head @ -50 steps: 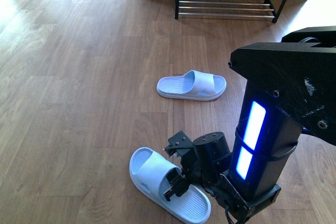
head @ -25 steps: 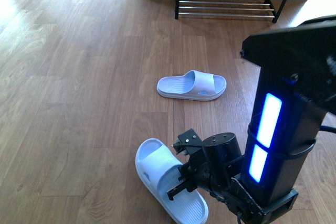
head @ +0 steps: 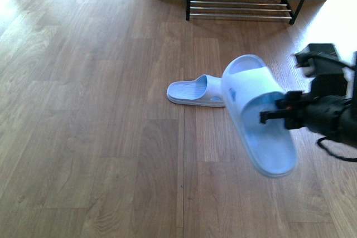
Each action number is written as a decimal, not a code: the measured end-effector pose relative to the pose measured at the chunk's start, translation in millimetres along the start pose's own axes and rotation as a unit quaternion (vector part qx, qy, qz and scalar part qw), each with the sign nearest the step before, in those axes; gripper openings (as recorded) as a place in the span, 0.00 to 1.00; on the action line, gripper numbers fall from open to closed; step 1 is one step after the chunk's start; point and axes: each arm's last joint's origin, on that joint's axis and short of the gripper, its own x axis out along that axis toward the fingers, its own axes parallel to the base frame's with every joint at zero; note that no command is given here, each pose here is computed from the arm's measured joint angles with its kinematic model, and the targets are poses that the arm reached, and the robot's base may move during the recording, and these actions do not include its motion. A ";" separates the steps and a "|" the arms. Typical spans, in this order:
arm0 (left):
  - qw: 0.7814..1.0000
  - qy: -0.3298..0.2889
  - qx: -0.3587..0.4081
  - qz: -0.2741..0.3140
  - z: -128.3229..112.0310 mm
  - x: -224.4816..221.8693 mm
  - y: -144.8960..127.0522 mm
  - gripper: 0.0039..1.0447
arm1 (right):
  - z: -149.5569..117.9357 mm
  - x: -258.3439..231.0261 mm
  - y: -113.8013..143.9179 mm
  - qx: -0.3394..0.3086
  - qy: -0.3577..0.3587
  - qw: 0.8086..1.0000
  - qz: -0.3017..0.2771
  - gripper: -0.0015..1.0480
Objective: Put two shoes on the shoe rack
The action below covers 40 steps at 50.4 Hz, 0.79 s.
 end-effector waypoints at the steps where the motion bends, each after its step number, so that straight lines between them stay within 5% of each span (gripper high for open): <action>1: 1.000 0.000 0.000 0.000 0.0 0.0 0.0 0.91 | 5.0 -6.6 -5.4 0.002 -0.005 1.000 -0.006 0.01; 18: 1.000 0.000 0.000 0.000 0.0 0.0 0.0 0.91 | 50.3 -108.3 -61.4 0.052 -0.093 0.992 -0.064 0.01; 40: 1.000 0.000 0.000 0.000 0.0 0.0 0.0 0.91 | 43.9 -135.1 -67.5 0.085 -0.107 0.988 -0.067 0.01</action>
